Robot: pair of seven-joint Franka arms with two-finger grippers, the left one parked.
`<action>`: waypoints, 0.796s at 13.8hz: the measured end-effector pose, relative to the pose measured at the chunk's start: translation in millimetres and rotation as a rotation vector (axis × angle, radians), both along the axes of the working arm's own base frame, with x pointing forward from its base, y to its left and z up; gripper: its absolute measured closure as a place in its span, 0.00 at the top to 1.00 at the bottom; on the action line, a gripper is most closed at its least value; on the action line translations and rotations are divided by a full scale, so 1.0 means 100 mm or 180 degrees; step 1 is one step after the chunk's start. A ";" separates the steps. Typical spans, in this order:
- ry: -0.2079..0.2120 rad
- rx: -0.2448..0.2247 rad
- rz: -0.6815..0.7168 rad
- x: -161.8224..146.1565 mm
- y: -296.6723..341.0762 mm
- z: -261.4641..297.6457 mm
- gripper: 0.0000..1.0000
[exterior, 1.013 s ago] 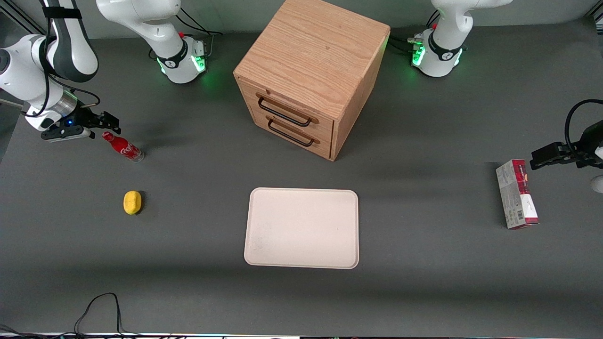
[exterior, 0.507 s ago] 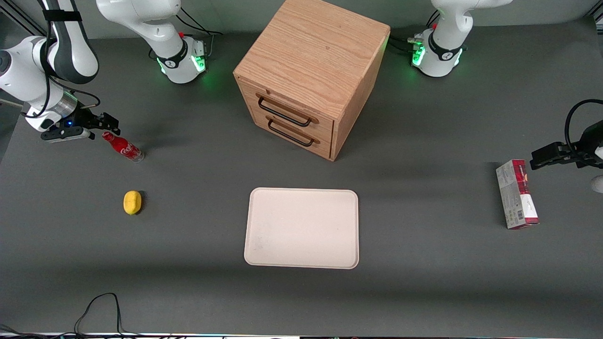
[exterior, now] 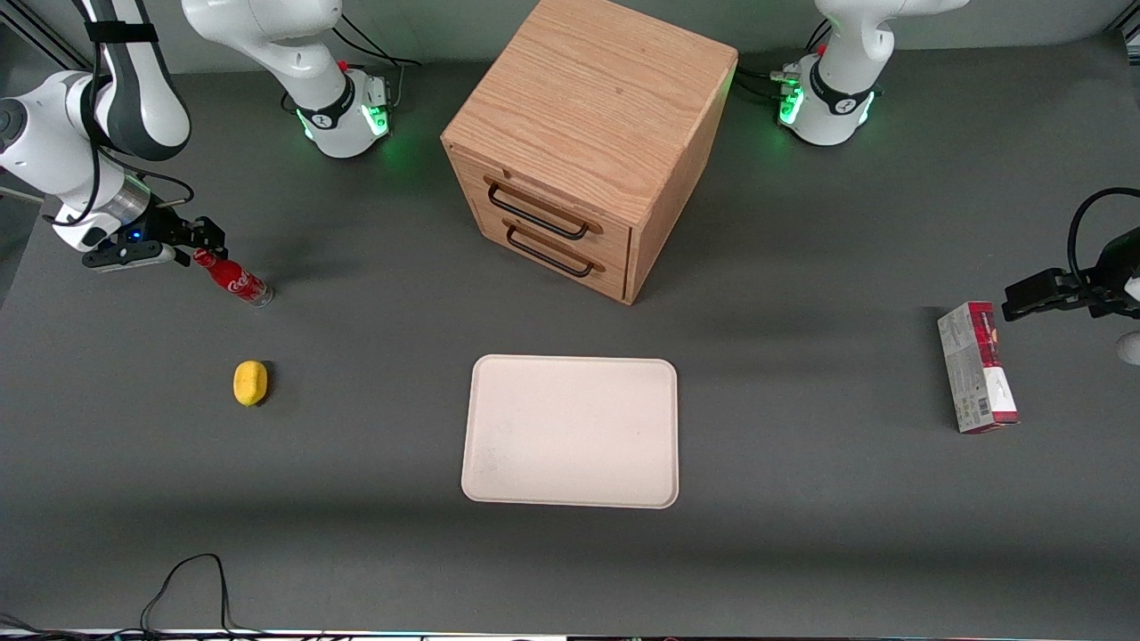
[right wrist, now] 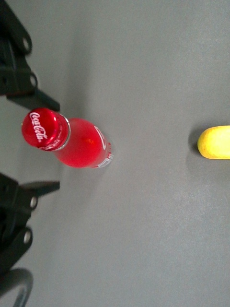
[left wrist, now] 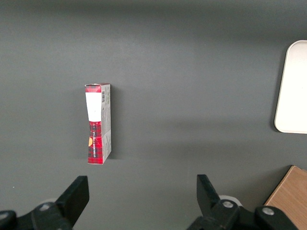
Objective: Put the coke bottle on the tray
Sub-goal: 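Close the right gripper around the bottle's cap end, then lift the bottle and carry it toward the cream tray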
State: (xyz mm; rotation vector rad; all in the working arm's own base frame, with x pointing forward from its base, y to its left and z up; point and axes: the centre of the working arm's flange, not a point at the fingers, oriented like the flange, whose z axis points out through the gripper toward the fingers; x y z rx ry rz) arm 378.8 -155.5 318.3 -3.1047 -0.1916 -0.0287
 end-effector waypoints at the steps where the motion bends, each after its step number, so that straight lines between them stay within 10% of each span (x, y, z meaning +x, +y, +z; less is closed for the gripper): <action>1: 0.0000 0.0000 0.0008 0.00 0.01 0.00 0.47; 3: -0.0012 -0.0004 0.0035 0.02 0.04 0.00 0.31; 11: 0.0054 0.0004 0.0055 0.05 0.05 0.06 0.31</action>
